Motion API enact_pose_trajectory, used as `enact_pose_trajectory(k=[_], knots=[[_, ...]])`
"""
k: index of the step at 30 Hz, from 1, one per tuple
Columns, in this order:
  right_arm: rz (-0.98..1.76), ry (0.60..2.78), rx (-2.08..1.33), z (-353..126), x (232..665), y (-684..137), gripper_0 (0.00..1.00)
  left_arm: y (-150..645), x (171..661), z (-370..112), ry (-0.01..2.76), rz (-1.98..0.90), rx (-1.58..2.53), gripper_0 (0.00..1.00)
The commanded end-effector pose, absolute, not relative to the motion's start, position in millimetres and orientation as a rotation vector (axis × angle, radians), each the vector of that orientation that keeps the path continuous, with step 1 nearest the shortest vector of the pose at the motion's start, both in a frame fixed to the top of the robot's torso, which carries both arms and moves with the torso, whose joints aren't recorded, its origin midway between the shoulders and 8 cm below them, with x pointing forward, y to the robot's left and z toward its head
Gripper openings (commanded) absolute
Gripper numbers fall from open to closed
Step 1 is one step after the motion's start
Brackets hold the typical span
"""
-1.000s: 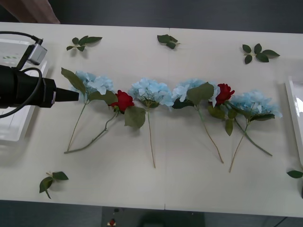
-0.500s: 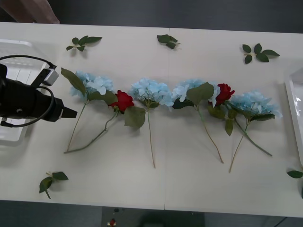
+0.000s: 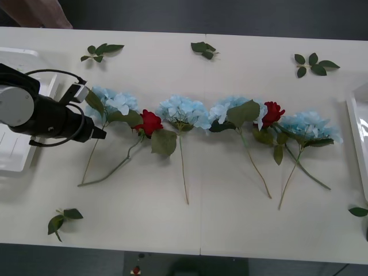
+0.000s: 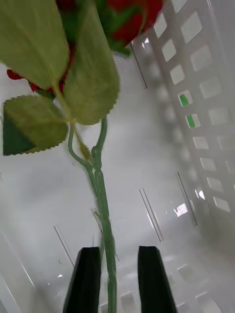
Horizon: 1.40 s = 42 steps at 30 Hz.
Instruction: Put the red flowers into the right box and the blue flowers into the left box
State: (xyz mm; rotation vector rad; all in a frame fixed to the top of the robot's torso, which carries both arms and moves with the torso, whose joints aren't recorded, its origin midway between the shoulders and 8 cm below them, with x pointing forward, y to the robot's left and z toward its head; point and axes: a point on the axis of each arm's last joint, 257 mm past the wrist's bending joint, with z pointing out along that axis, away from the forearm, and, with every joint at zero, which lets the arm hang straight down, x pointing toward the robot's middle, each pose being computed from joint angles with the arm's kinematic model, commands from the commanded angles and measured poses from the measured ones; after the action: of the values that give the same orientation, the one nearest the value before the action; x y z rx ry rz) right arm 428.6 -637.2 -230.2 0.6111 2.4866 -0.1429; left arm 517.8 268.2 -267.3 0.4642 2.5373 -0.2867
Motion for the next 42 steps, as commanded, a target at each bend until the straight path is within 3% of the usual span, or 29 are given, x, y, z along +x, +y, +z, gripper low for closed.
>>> enact_pose_trajectory(k=[1, 2, 12, 13, 14, 17, 19, 31, 42], knots=[[-0.194, 2.449, 0.601, -206, 429, -654, 0.93, 261, 543, -253, 2.505, -0.253, 0.466, 1.00], [-0.192, 2.449, 0.597, -206, 430, -653, 1.00, 259, 548, -256, 2.505, -0.244, 0.470, 1.00], [-0.161, 2.498, 0.463, -188, 434, -623, 1.00, 252, 568, -280, 2.504, -0.165, 0.512, 0.98], [-0.157, 2.505, 0.449, -185, 434, -619, 1.00, 252, 568, -281, 2.505, -0.163, 0.513, 0.91], [-0.146, 2.523, 0.420, -181, 433, -609, 1.00, 252, 568, -283, 2.505, -0.153, 0.521, 0.65], [-0.092, 2.555, 0.355, -173, 432, -584, 1.00, 252, 567, -286, 2.512, -0.145, 0.528, 0.15], [-0.056, 2.570, 0.316, -169, 431, -569, 1.00, 253, 568, -286, 2.514, -0.142, 0.528, 0.00], [0.181, 2.623, 0.229, -159, 425, -474, 1.00, 252, 580, -262, 2.476, -0.125, 0.548, 0.00], [0.269, 2.640, 0.237, -168, 424, -391, 1.00, 288, 591, -168, 2.323, -0.010, 0.604, 0.00]])
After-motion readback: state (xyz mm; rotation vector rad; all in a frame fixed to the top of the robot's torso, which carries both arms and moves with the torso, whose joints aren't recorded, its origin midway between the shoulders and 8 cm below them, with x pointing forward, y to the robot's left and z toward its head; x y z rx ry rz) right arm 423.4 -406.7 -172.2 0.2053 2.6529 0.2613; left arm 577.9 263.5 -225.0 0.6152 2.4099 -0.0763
